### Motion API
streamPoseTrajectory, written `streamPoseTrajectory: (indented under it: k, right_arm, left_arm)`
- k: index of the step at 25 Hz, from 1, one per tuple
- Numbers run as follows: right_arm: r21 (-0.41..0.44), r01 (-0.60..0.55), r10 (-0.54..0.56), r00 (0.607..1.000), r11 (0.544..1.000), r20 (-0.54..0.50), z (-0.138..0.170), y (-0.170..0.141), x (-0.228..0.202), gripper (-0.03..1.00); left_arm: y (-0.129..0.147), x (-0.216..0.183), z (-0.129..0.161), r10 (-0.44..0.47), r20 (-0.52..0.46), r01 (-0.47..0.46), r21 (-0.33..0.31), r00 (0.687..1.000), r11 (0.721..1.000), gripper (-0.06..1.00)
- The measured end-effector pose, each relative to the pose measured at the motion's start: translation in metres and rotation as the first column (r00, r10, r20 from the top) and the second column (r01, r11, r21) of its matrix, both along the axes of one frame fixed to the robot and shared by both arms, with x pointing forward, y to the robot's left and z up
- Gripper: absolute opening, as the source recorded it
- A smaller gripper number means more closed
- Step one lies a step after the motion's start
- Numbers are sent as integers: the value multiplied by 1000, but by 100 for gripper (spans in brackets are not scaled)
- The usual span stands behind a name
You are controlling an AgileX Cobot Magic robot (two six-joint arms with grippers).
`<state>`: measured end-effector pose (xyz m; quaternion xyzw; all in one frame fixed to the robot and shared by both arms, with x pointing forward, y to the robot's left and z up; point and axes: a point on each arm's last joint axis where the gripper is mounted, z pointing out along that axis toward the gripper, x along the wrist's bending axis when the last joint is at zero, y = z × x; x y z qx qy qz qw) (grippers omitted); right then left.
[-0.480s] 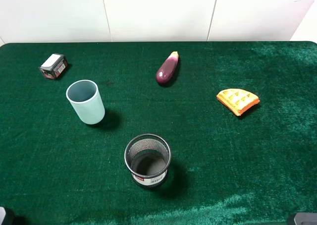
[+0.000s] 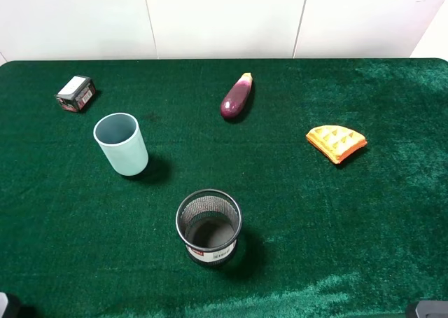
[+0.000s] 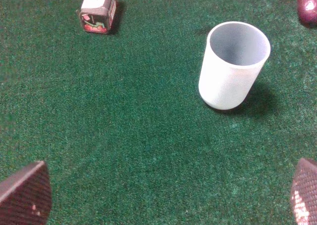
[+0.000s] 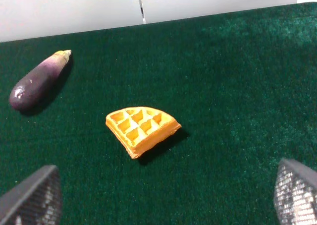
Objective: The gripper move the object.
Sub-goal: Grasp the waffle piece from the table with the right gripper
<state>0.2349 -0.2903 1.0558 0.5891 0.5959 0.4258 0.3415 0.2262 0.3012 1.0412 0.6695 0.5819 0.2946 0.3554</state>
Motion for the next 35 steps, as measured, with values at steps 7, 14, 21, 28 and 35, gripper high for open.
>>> streamPoseTrajectory:
  k: [7,14,21,28,35]
  right_arm:
    - [0,0,0,1000,1000,0,0,0,0,65]
    - [0,0,0,1000,1000,0,0,0,0,65]
    - [-1,-1,1,999,1000,-34,2,0,4,65]
    - [1,-9,9,976,1000,-219,20,1,32,65]
    - [20,-26,31,932,999,-361,31,4,68,65]
  left_arm:
    - [0,0,0,0,0,0,0,1000,1000,98]
    - [0,0,0,0,0,0,0,1000,1000,98]
    - [0,0,0,0,0,0,0,1000,1000,98]
    - [0,0,0,0,0,0,0,1000,1000,98]
    - [0,0,0,0,0,0,0,1000,1000,98]
